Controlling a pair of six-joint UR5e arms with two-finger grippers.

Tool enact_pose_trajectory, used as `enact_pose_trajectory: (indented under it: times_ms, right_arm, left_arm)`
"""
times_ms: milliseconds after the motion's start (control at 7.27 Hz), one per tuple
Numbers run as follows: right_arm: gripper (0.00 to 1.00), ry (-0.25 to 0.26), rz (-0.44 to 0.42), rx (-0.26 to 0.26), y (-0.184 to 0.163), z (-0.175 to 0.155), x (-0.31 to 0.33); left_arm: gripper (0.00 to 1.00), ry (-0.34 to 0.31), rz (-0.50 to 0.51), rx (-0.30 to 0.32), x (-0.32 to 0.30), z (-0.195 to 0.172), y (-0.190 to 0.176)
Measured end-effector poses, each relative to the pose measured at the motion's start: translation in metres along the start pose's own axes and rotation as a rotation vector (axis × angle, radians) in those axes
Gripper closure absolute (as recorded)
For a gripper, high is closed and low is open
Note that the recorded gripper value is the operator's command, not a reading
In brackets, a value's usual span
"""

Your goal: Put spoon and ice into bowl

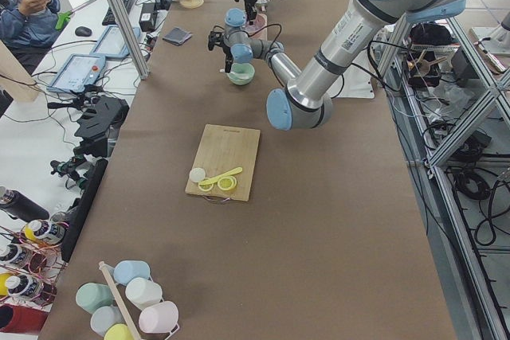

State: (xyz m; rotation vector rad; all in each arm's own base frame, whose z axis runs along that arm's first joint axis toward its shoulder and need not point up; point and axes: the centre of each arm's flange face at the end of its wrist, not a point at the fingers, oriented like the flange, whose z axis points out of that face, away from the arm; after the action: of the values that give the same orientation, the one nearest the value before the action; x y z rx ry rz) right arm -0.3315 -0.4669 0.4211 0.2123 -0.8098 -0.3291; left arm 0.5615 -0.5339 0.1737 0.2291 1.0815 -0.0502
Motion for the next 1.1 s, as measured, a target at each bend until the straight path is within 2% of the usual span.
enact_pose_trajectory:
  times_ms: [275, 550, 826, 963, 1101]
  right_arm:
    - [1.0, -0.008, -0.006, -0.002, 0.001, -0.002, 0.001]
    - [1.0, -0.065, 0.003, 0.011, -0.009, -0.028, -0.001]
    - [1.0, -0.132, 0.068, 0.054, -0.055, -0.067, -0.048]
    - [1.0, -0.148, 0.131, 0.074, -0.084, -0.075, -0.093]
    - [1.0, -0.141, 0.19, 0.104, -0.105, -0.069, -0.144]
  left_arm:
    - [0.03, 0.001, 0.0, 0.001, 0.0, 0.0, 0.0]
    - [0.03, 0.009, 0.003, 0.005, 0.002, -0.005, -0.002]
    - [0.03, 0.024, 0.005, 0.03, -0.031, -0.031, -0.01]
    - [0.03, 0.021, 0.028, 0.035, -0.073, -0.055, -0.02]
    - [0.03, 0.012, 0.07, 0.035, -0.122, -0.084, -0.033]
